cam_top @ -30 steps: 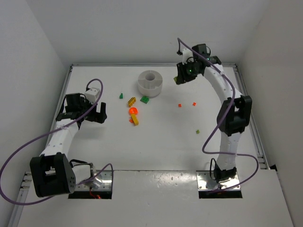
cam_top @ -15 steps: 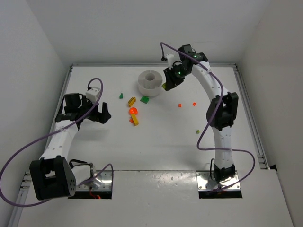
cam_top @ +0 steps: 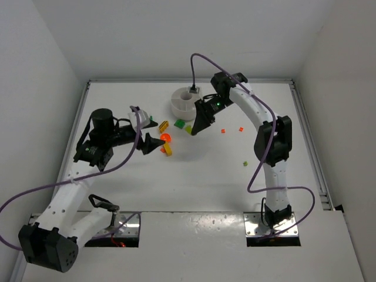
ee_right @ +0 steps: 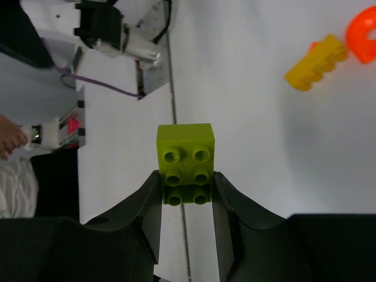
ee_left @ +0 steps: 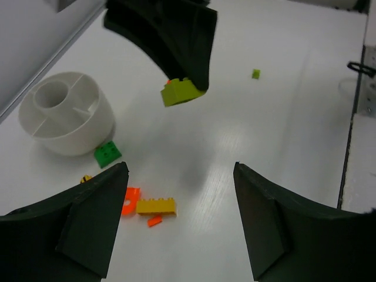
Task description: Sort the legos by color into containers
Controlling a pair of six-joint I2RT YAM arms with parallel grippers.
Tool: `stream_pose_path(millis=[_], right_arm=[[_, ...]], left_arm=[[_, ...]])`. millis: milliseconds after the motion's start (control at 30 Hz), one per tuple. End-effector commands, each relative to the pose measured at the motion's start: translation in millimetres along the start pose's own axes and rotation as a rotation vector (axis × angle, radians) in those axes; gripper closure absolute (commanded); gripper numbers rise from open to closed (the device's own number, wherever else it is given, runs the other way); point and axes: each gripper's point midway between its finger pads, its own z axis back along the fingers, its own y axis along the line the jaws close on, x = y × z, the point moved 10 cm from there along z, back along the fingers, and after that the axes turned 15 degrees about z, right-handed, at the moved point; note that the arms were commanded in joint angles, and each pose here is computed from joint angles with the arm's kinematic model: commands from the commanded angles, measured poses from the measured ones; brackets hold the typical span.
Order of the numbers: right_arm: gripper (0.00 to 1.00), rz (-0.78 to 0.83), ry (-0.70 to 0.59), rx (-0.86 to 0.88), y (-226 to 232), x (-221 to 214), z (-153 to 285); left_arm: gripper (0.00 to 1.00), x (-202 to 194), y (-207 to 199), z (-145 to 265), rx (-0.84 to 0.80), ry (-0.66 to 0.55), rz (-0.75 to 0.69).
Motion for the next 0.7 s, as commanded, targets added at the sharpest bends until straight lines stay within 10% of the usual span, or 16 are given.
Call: stream_pose_path(millis=[0, 667], right_arm=[[0.96, 0.052, -0.072, 0.134, 55.9, 15.0, -2.1], [0.99, 0.050, 0.109, 0.249, 118.4, -14.8, -48.5]], left_arm=[[0.22, 10.6, -30.5, -8.0, -0.163, -0.005, -0.216], [0.24, -6.7, -80.0, -31.4, -0.328, 0.164, -0.614]])
